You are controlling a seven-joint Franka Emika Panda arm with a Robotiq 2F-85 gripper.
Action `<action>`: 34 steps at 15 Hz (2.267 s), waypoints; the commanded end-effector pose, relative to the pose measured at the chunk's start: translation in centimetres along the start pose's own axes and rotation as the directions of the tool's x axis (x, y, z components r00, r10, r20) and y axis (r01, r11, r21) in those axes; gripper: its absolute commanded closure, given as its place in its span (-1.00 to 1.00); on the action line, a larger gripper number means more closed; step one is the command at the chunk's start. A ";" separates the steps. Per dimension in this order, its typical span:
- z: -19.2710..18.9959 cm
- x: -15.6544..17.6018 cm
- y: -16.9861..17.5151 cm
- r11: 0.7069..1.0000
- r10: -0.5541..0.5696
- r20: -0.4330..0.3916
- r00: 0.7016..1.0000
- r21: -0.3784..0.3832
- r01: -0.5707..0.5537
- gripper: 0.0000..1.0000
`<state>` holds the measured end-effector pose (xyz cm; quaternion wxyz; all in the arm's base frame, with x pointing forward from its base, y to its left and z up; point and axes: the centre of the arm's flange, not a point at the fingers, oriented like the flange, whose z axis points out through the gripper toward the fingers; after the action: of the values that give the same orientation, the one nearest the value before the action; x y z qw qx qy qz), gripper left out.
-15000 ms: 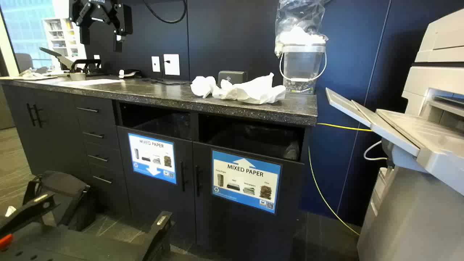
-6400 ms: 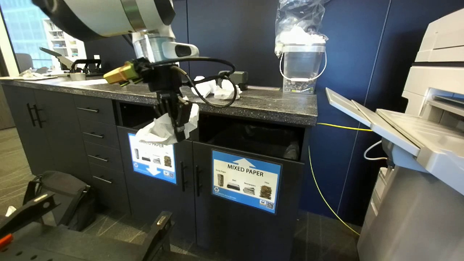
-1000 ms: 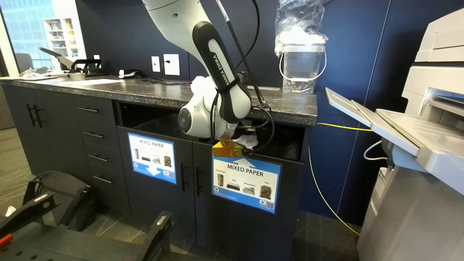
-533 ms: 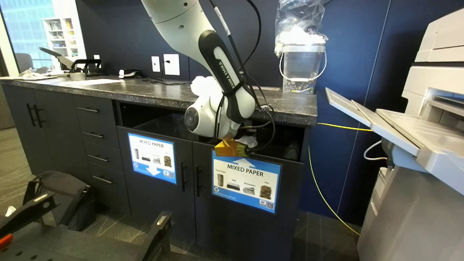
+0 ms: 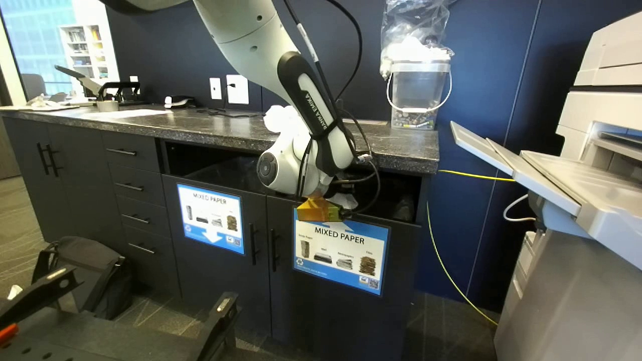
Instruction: Pick up two paper trash from the base top and put them in the mixed paper bin on the left
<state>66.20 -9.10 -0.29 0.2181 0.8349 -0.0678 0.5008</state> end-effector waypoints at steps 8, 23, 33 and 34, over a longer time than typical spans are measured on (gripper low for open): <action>-2.7 0.0 3.5 1.000 0.015 -0.033 0.999 0.022 -0.015 -1.00; -15.0 -2.3 0.8 1.000 0.011 0.008 1.000 0.015 -0.012 -1.00; -24.9 4.5 6.0 0.997 0.024 0.215 0.976 0.063 -0.038 -1.00; -25.6 6.1 6.5 0.995 0.050 0.248 0.967 0.077 -0.071 -1.00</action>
<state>47.91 -2.19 10.08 0.1918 0.8821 -0.0853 0.4217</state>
